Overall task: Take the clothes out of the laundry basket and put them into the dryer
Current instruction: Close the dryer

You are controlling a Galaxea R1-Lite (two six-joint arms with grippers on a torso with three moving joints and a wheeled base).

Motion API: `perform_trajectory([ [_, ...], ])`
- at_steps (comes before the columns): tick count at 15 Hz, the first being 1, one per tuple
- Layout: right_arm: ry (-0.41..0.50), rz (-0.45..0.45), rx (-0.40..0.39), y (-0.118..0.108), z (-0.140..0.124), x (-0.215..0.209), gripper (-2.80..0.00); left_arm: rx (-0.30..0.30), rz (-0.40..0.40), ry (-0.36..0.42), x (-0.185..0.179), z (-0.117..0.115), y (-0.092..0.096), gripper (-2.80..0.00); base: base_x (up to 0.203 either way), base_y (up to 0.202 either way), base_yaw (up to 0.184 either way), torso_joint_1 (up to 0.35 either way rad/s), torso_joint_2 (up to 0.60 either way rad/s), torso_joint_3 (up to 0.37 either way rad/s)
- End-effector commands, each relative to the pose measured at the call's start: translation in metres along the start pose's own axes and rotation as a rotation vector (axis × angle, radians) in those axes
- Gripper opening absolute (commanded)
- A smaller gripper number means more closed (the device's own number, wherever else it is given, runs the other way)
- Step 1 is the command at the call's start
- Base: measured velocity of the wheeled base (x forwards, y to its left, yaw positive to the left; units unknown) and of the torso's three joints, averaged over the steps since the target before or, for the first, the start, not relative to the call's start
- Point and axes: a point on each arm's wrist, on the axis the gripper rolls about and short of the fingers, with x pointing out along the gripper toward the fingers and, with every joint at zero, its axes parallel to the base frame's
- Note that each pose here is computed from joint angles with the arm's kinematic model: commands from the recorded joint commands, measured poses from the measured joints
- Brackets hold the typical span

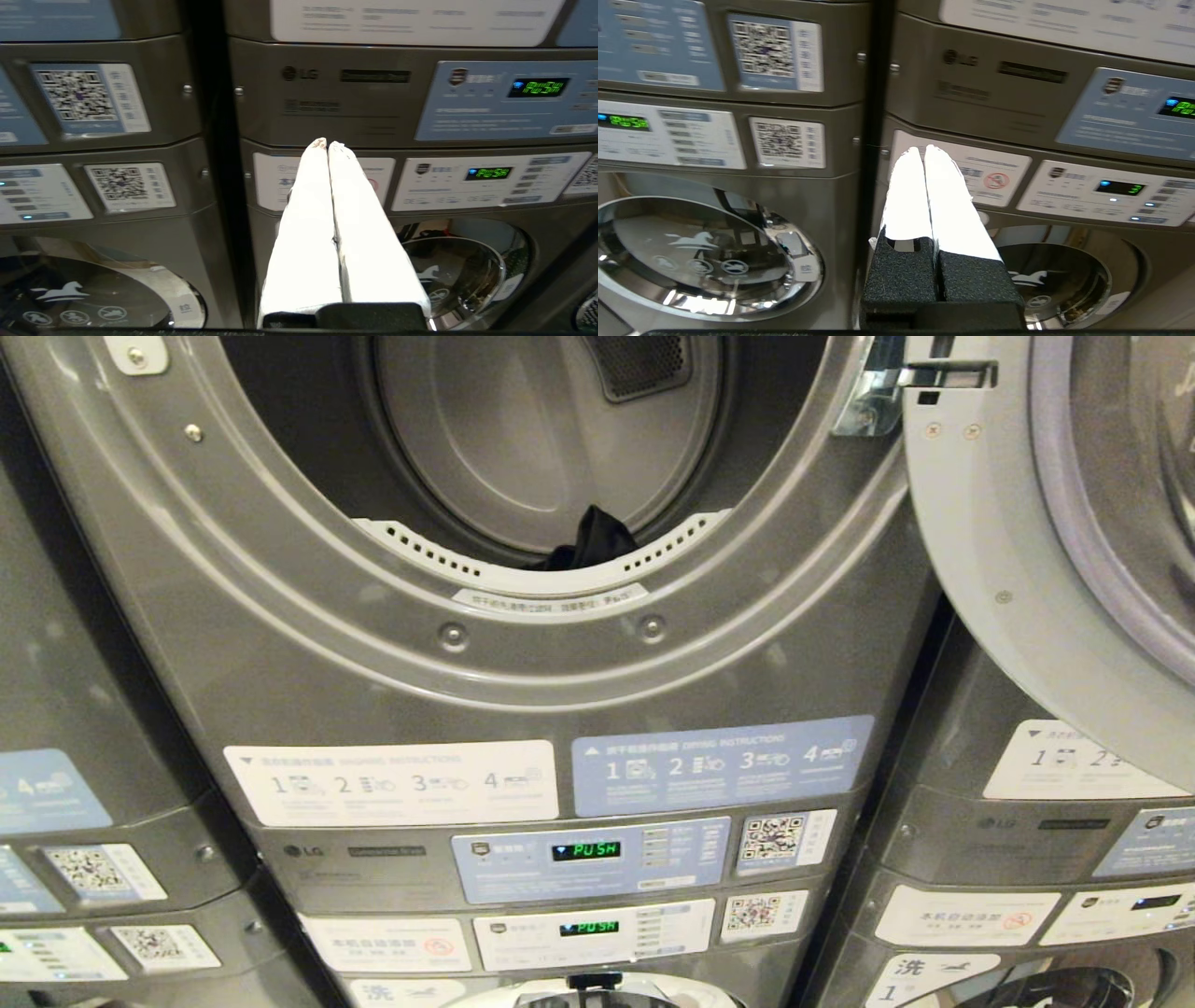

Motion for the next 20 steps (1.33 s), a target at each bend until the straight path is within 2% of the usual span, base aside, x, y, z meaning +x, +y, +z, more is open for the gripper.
perform_trajectory([
  [1,0.001,0.002,-0.001,0.0,0.0,0.0001,-2.8,0.0,0.0,-0.001,0.0,0.0,0.0,-2.8,0.0,-0.192,0.0,0.001,0.01,-0.001],
  [14,0.0,0.002,-0.001,0.0,0.0,0.0,-2.8,0.001,0.002,-0.001,0.0,0.0,0.0,-2.8,0.0,-0.193,0.001,0.002,0.0,0.003],
  [20,0.001,0.002,-0.001,0.0,0.0,0.0001,-2.8,0.0,0.002,-0.001,0.0,0.0,0.0,-2.8,0.0,-0.033,0.001,0.001,0.0,0.001],
])
